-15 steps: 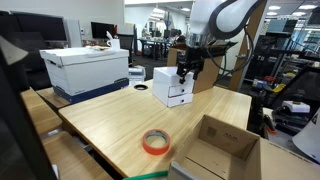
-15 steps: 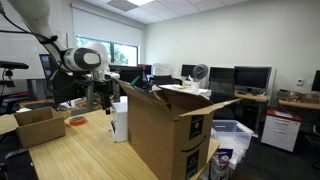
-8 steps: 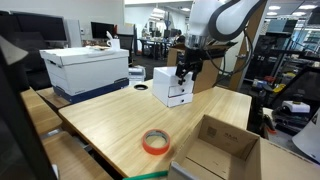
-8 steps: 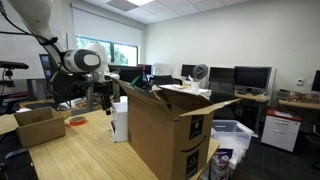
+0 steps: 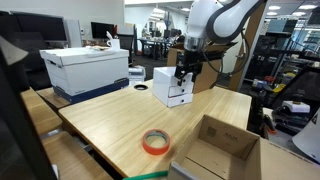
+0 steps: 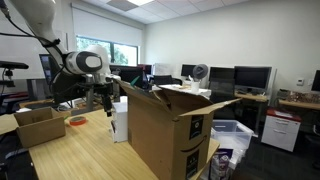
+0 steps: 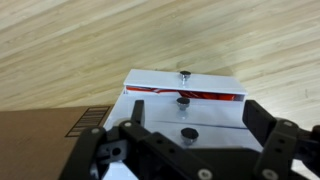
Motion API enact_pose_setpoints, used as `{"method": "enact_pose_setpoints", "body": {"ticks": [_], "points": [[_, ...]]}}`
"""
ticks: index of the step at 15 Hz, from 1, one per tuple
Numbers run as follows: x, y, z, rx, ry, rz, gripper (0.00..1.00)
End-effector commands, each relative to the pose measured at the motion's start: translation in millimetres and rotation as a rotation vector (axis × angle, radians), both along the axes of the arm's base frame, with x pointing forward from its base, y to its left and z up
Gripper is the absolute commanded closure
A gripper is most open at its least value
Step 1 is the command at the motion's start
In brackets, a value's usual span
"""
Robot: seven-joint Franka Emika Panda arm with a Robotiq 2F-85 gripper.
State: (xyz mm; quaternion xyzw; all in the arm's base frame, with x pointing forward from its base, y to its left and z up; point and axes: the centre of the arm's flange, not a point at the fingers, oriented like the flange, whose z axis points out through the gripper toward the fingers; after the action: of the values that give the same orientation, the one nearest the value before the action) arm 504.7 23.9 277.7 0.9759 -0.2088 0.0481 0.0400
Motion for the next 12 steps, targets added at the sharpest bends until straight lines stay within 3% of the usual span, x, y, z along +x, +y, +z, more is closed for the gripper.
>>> {"method": "enact_pose_setpoints", "body": {"ticks": [1, 6, 8, 12], "points": [[6.9, 3.1, -4.9, -0.023, -0.014, -0.023, 0.00], [10.2, 3.2, -3.4, -0.038, -0.025, -0.034, 0.00], [10.1, 3.1, -3.2, -0.039, -0.026, -0.037, 0.26], [8.6, 2.5, -2.2, -0.039, -0.027, -0.045, 0.55]]}}
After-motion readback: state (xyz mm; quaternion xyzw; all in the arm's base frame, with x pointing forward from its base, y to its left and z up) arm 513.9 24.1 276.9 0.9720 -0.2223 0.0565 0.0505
